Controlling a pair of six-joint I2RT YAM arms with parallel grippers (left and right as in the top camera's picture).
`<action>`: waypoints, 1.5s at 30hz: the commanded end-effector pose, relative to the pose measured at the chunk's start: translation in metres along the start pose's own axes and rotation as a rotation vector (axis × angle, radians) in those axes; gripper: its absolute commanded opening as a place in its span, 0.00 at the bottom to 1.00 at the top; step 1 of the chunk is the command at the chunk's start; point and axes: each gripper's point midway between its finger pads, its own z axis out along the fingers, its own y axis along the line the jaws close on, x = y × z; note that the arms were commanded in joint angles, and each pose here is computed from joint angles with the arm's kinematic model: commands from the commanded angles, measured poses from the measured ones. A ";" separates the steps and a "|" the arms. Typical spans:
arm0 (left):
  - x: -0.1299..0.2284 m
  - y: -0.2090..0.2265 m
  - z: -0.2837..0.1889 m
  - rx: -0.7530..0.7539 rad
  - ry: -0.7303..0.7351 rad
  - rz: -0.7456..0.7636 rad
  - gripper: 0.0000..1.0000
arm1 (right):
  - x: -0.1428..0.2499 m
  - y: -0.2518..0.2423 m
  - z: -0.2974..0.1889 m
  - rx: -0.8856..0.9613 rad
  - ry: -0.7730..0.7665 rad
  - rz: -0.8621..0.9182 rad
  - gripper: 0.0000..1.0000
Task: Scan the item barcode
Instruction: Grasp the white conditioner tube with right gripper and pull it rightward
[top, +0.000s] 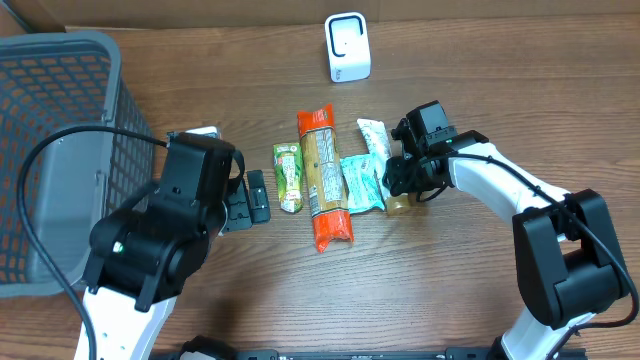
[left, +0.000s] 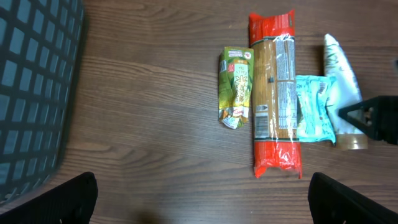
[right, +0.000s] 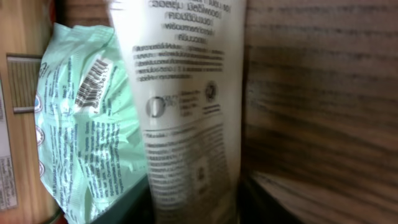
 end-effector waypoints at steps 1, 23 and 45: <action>0.000 0.001 0.008 -0.026 0.019 -0.015 1.00 | 0.002 -0.004 0.000 0.029 -0.005 0.006 0.27; 0.011 -0.010 0.072 -0.134 0.221 0.037 1.00 | 0.012 -0.067 -0.095 0.945 -0.213 0.155 0.04; 0.024 -0.012 0.110 -0.201 0.348 0.069 1.00 | -0.009 -0.025 -0.112 0.448 -0.139 0.296 0.88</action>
